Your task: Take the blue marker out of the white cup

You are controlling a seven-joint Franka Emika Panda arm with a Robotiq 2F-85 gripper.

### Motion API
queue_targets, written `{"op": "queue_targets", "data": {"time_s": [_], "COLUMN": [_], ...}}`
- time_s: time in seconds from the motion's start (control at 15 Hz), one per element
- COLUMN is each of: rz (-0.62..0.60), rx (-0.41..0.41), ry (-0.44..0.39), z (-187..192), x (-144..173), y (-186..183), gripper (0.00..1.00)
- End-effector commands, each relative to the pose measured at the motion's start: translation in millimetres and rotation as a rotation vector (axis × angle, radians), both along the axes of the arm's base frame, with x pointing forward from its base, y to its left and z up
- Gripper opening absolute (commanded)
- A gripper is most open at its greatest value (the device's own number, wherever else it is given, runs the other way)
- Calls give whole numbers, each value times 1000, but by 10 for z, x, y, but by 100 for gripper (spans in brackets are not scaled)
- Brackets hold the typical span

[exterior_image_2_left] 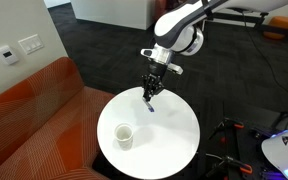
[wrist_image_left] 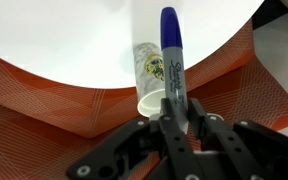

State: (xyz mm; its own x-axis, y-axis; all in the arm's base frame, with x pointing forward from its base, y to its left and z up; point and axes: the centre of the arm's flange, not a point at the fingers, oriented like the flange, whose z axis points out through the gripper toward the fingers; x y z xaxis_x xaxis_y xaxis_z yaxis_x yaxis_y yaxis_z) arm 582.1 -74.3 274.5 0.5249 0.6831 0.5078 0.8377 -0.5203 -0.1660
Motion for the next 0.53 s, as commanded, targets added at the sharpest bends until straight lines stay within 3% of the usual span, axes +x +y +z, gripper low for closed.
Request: {"op": "queue_targets", "data": {"time_s": [0.0,0.13,0.2,0.27,0.47], "rz": [-143,-205,-149,-155,-153], "rx": [10,-1,8,6,6], "ry": [103,150,112,121,124], "z": [-76,-143,-162,-188,-211], "x": [177,215,76,84,82], "y": [-68,-91,-70,-76,-68], "gripper": [6,6,6,22,22]}}
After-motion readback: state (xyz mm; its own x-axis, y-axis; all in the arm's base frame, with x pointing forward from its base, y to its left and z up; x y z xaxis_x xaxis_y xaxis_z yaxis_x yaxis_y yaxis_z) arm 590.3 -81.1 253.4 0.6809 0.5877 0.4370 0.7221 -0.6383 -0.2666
